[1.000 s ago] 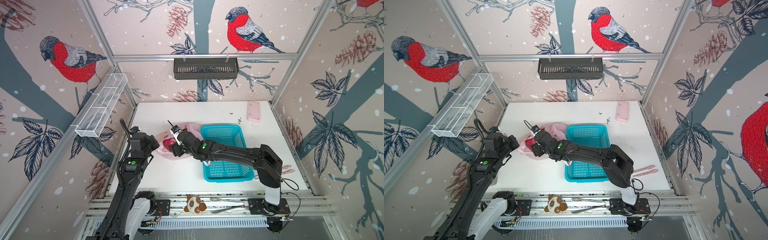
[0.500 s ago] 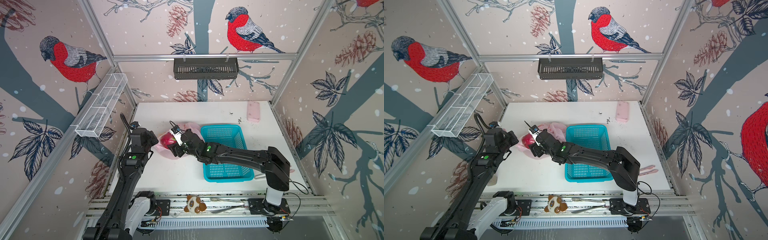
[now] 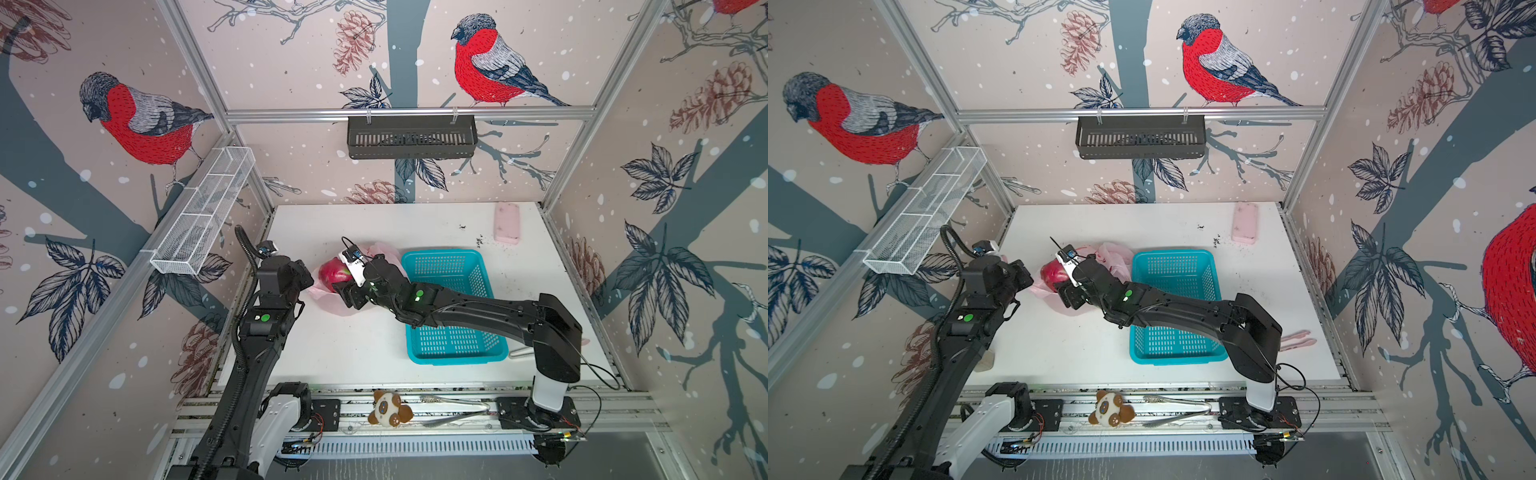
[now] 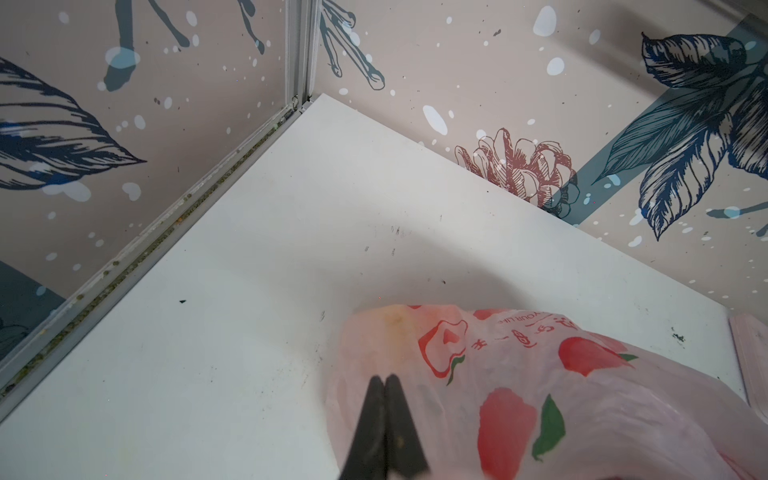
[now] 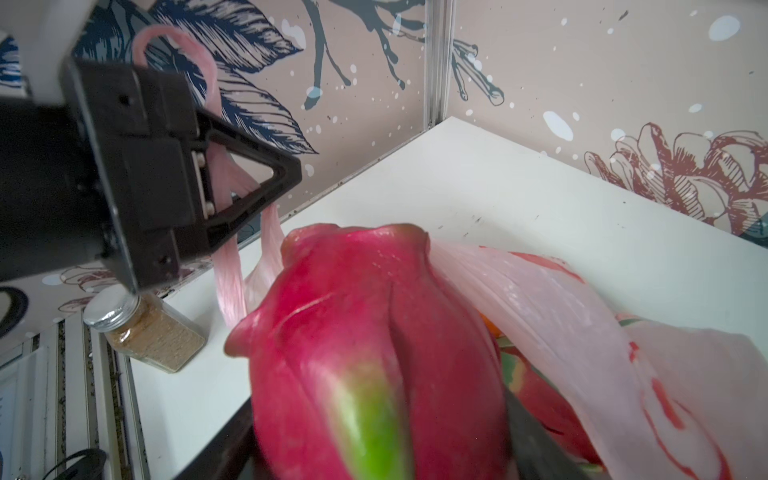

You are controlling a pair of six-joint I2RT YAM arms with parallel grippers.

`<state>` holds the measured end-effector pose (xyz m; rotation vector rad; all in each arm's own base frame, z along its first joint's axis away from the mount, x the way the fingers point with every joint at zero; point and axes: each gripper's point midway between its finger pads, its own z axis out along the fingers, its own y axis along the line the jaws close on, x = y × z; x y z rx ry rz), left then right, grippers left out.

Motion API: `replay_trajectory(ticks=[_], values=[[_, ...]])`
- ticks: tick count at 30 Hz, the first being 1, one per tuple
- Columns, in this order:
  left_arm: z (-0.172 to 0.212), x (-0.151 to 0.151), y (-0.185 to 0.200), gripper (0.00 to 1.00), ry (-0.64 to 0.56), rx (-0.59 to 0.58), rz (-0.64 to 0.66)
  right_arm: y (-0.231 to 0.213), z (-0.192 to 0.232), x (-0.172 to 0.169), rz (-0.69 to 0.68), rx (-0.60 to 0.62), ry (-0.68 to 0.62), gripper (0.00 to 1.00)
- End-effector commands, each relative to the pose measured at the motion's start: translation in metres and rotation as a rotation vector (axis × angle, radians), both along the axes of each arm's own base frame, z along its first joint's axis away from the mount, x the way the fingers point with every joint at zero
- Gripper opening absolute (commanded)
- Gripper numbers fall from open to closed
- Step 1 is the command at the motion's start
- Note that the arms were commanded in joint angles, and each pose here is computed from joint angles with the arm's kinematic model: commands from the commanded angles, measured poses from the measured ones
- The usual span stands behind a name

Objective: Untie the knot of the plastic bag and take out the fruit
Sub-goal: 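Lift the dragon fruit out of the pink bag with the right gripper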

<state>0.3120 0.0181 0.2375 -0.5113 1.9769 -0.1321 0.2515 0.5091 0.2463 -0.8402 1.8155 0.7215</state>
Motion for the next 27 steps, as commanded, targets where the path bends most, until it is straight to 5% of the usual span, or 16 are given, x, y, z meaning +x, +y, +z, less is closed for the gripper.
replay_trajectory(ticks=[1, 27], values=[[0.014, 0.001, -0.001, 0.00, -0.067, 0.004, -0.009, 0.006, 0.027, 0.007, -0.027, 0.091, -0.044, 0.54], [0.004, -0.024, -0.024, 0.00, -0.104, -0.042, -0.139, 0.031, 0.088, 0.013, -0.030, 0.253, -0.120, 0.53]])
